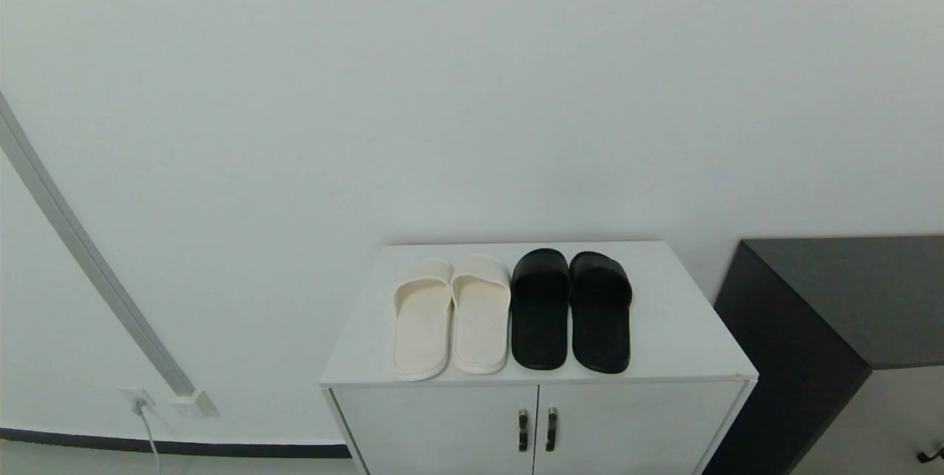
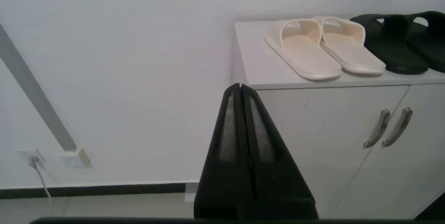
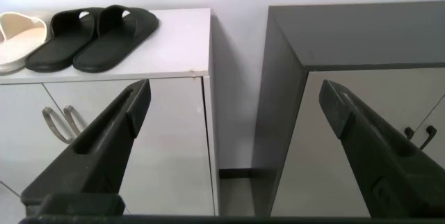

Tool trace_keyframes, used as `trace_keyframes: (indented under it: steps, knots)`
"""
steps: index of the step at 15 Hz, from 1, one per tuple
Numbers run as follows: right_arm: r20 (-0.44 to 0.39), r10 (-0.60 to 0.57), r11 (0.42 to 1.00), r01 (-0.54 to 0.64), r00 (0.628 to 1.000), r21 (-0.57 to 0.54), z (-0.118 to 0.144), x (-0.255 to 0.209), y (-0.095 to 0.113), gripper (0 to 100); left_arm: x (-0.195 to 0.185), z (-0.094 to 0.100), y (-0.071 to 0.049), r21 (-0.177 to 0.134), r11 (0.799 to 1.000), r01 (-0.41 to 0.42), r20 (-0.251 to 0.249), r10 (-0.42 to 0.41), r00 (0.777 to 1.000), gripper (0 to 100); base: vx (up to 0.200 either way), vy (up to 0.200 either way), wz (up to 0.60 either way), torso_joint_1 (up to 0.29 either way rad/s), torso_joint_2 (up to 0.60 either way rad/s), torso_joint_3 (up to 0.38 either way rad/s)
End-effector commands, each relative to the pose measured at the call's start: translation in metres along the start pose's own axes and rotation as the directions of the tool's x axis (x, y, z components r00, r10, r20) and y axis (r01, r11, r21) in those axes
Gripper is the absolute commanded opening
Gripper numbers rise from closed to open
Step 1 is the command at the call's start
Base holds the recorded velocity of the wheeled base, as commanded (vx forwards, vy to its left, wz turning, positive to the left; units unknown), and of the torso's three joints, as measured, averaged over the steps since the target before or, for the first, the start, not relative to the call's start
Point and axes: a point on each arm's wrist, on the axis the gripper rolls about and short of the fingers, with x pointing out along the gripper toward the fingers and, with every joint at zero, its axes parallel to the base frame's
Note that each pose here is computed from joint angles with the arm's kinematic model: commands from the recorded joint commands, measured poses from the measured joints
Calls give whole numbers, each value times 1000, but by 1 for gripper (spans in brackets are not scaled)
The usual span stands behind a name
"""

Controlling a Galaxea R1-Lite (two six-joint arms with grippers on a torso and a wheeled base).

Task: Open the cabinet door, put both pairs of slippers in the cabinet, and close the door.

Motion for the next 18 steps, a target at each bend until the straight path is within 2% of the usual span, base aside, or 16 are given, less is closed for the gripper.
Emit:
trace_keyframes:
  steps: [1, 4, 6, 13, 14, 15, 16, 17, 18]
  knots:
    - [1, 0, 1000, 0, 1000, 0, 0, 0, 0, 100, 0, 0, 0, 0, 1000, 2, -1, -2, 1000, 0, 0, 0, 0, 0, 0, 0]
    - [1, 3, 1000, -3, 1000, -2, 0, 0, 0, 100, 0, 0, 0, 0, 1000, 5, -1, -5, 1000, 0, 0, 0, 0, 0, 0, 0]
    - [-13, -1, 999, 0, 1000, -43, 1, 1, 0, 100, 0, 0, 0, 2, 1000, 5, -1, -5, 1000, 0, 0, 0, 0, 0, 0, 0]
    - [-18, 1, 999, -1, 1000, -35, 0, 1, 0, 100, 0, 0, 0, 5, 1000, 5, -1, -5, 1000, 0, 0, 0, 0, 0, 0, 0]
    - [13, -7, 1000, 8, 1000, -29, 10, 0, 0, 100, 0, 0, 0, 5, 1000, 5, -1, -5, 1000, 0, 0, 0, 0, 0, 0, 0]
    - [97, -10, 1000, 7, 995, 29, 50, -6, 0, 100, 0, 0, 0, 6, 1000, 7, -2, -6, 1000, 0, 0, 0, 0, 0, 0, 0]
    - [17, 0, 997, -1, 1000, 72, 70, 2, 0, 100, 0, 0, 0, 5, 1000, 8, -1, -8, 1000, 0, 0, 0, 0, 0, 0, 0]
    - [-119, 20, 999, -15, 993, 48, 67, 18, 0, 100, 0, 0, 0, 5, 1000, 8, -1, -8, 1000, 0, 0, 0, 0, 0, 0, 0]
    - [-216, 53, 998, -42, 975, 54, 61, 31, 0, 100, 0, 0, 0, 5, 1000, 10, -1, -10, 1000, 0, 0, 0, 0, 0, 0, 0]
